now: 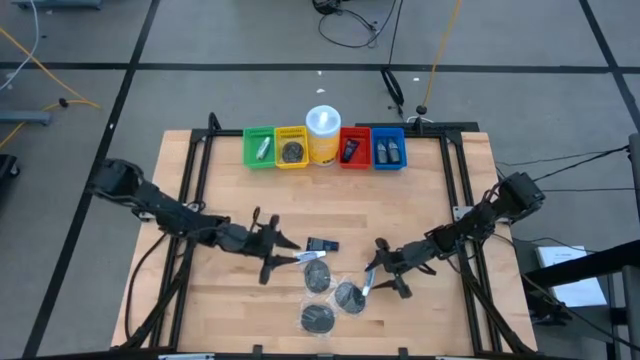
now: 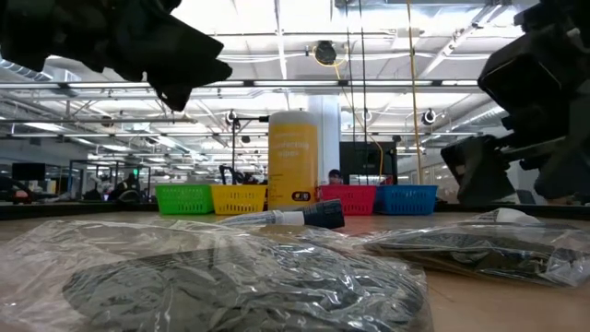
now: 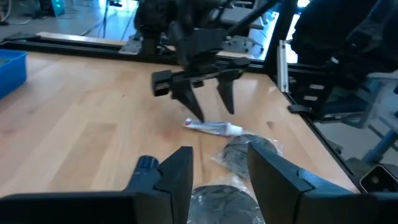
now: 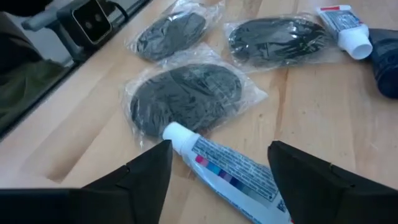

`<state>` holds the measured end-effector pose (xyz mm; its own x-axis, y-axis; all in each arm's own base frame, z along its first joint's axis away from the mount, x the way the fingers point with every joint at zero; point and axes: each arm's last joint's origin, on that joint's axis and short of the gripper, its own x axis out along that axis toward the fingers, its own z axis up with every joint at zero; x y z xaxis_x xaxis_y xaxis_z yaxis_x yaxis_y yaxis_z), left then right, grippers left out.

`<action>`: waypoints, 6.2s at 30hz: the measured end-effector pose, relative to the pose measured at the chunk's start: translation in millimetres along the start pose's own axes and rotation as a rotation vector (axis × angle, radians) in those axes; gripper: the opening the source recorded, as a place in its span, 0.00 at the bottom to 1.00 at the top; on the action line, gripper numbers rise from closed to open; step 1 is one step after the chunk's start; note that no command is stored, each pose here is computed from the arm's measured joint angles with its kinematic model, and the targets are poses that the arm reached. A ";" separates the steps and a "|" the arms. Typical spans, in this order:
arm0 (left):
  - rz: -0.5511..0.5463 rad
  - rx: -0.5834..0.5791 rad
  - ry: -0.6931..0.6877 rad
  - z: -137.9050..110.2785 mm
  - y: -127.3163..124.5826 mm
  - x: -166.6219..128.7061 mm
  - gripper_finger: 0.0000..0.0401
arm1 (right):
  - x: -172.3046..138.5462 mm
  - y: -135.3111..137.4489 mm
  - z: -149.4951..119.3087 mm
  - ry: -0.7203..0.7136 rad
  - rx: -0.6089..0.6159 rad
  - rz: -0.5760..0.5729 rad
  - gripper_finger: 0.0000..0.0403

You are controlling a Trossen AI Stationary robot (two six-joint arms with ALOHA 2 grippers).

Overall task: Pick & Place Travel size toiletries
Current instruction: Put the white toothpaste into the green basket, then put the dark blue shave cream into the red basket

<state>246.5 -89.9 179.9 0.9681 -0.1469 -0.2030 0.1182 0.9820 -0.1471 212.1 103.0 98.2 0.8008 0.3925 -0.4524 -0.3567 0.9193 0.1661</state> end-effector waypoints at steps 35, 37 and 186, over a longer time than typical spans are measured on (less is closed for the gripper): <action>-0.015 0.255 -0.155 14.8 -2.4 8.2 0.30 | 20.0 -10.5 17.3 0.182 -0.247 -0.139 0.19; -0.021 0.332 -0.171 19.3 -7.0 9.4 0.30 | 17.0 -11.1 23.9 0.144 -0.252 -0.205 0.15; 0.686 -0.008 0.236 72.2 97.7 -4.8 0.52 | -37.5 -9.5 34.6 -0.230 -0.011 -0.263 0.56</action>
<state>269.4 15.3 236.4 0.7502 0.4790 -0.4558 -0.5008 0.8617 0.0813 202.1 80.5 143.9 0.9531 0.1392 -0.2686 -0.1276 0.9900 0.0603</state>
